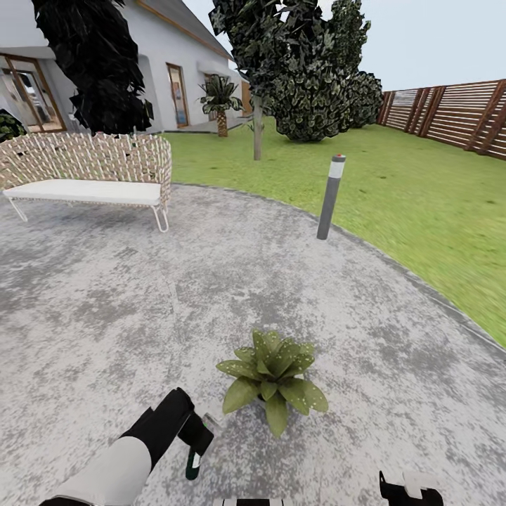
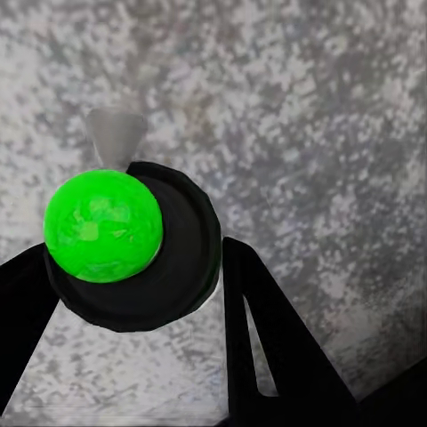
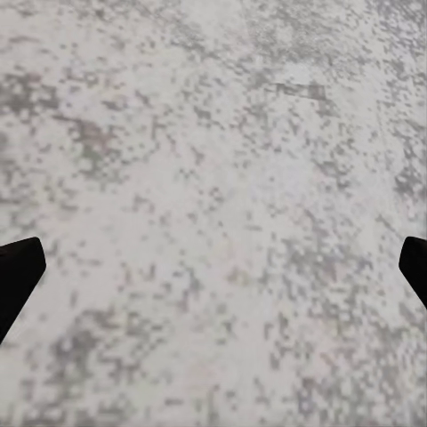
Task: Pick up the pesticide atomizer in the garden and spray insectifuge to fully cover both potted plants in the garden.
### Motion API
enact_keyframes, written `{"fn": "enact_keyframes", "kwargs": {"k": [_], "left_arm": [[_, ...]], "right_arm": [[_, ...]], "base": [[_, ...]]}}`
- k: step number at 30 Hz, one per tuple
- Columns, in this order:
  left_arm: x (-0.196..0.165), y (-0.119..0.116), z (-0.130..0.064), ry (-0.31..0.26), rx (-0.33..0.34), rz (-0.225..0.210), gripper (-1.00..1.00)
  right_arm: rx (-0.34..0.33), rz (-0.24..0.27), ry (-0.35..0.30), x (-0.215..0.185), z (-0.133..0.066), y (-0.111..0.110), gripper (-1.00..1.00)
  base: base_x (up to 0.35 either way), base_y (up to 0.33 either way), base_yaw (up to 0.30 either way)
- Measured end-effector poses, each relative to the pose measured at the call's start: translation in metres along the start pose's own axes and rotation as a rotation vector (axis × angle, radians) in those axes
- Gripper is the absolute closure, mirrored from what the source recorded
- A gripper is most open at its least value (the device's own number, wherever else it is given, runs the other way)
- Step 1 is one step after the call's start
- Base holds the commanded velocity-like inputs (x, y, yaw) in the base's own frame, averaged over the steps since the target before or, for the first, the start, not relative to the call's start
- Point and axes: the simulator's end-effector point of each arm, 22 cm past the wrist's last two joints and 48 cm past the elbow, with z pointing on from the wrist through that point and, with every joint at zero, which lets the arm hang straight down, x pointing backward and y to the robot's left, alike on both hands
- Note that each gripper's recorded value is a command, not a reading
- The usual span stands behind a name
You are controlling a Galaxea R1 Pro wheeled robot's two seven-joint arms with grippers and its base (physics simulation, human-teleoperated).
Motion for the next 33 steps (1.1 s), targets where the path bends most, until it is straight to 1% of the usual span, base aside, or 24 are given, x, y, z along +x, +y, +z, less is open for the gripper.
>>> {"fn": "enact_keyframes", "kwargs": {"k": [1,3,11,14,17,18,22,25,29,31,32,33], "left_arm": [[0.004,0.001,0.0,0.016,-0.002,-0.008,1.0],[0.008,0.001,0.001,0.026,-0.002,-0.019,1.0],[0.022,0.01,0.003,0.047,-0.014,-0.036,1.0],[0.025,0.02,0.002,0.046,-0.032,-0.043,1.0],[0.025,0.032,0.001,0.045,-0.084,-0.044,1.0],[0.025,0.033,0.001,0.044,-0.089,-0.045,1.0],[0.023,0.034,0.0,0.04,-0.094,-0.044,1.0],[0.022,0.034,0.0,0.037,-0.094,-0.045,1.0],[0.022,0.035,0.0,0.036,-0.096,-0.049,1.0],[0.024,0.038,-0.001,0.034,-0.096,-0.062,1.0],[0.026,0.043,-0.002,0.032,-0.098,-0.078,1.0],[0.033,0.056,-0.004,0.028,-0.106,-0.116,1.0]], "right_arm": [[0.0,0.0,0.0,0.0,0.0,0.0,-1.0],[-0.001,0.0,0.0,0.0,0.0,0.0,-1.0],[-0.001,0.0,-0.001,0.0,0.0,0.001,-1.0],[0.001,0.001,-0.001,-0.001,0.0,0.0,-1.0],[0.002,0.0,-0.002,-0.001,0.0,0.0,-1.0],[0.002,0.0,-0.002,-0.001,0.0,0.0,-1.0],[0.002,0.0,-0.002,-0.001,0.0,-0.001,-1.0],[0.001,0.0,-0.002,-0.001,0.0,0.0,-1.0],[0.001,0.0,-0.001,-0.001,0.0,0.0,-1.0],[0.001,0.0,-0.002,-0.001,0.0,0.0,-1.0],[0.001,0.0,-0.002,-0.001,0.0,0.0,-1.0],[0.001,0.0,-0.001,-0.001,0.0,0.0,-1.0]], "base": [[0.0,0.0,0.0],[0.0,0.0,0.0],[0.0,0.0,0.003],[0.0,0.0,0.166],[0.01,-0.025,0.253],[0.059,-0.167,0.175],[0.044,-0.23,0.06],[-0.109,-0.235,0.005],[-0.066,-0.069,0.001],[-0.01,-0.01,0.0],[-0.003,-0.003,0.0],[-0.002,-0.002,0.0]]}}
